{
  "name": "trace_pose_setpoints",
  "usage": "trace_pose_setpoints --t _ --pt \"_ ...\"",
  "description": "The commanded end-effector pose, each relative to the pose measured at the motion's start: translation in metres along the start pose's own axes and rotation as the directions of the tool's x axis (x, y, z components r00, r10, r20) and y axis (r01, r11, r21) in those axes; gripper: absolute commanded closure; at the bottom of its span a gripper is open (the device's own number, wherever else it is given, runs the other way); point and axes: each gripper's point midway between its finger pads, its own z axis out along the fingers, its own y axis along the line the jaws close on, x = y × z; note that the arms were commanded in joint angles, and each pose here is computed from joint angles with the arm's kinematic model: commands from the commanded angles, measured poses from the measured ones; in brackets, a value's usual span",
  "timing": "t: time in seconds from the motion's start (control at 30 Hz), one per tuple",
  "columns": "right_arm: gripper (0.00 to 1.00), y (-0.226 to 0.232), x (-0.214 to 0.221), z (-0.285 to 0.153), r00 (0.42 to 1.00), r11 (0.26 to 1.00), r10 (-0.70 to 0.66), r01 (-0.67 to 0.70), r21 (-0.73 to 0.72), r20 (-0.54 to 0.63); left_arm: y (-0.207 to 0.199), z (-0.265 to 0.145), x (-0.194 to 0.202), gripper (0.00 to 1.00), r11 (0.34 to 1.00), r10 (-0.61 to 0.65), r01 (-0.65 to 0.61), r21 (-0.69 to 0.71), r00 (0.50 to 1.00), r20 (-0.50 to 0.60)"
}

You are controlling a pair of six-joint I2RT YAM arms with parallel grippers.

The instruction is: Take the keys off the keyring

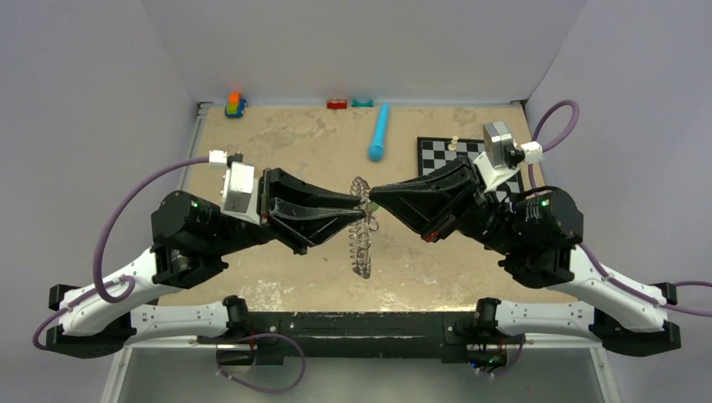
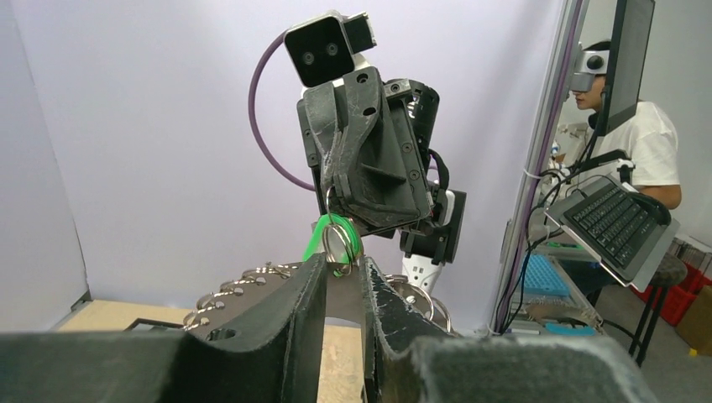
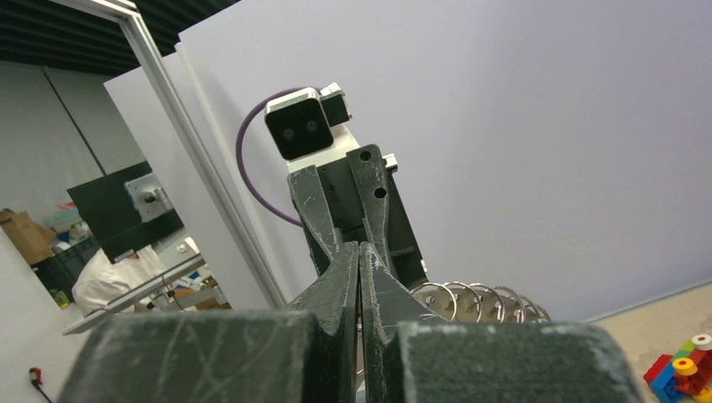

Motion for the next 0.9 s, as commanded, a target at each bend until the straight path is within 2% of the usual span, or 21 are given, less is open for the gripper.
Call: trace_pose_setpoints --t 0.0,0.2,0.4,0.87 --pt "1.0 0.007 -0.021 0.001 0.997 1.0 -0.019 0.02 -0.017 0.075 0.002 -0.001 -0.013 0.76 0.999 0.034 -0.033 -0.014 0.998 0.052" --pt "1.0 0.006 -0.02 0.001 0.997 1.0 -0.017 0.018 -0.017 0.076 0.003 -0.002 -0.01 0.84 0.999 0.035 -0.034 -0.019 0.998 0.05" --pt "1.0 0.005 -0.017 0.001 0.997 1.0 -0.016 0.017 -0.018 0.071 0.005 -0.002 -0.009 1.0 0.999 0.034 -0.033 -0.03 0.998 0.048" --pt "1.0 -0.002 -0.006 0.0 0.999 1.0 -0.025 0.025 0.004 0.036 0.02 -0.004 -0.005 1.0 0.992 0.019 -0.017 -0.123 1.0 0.014"
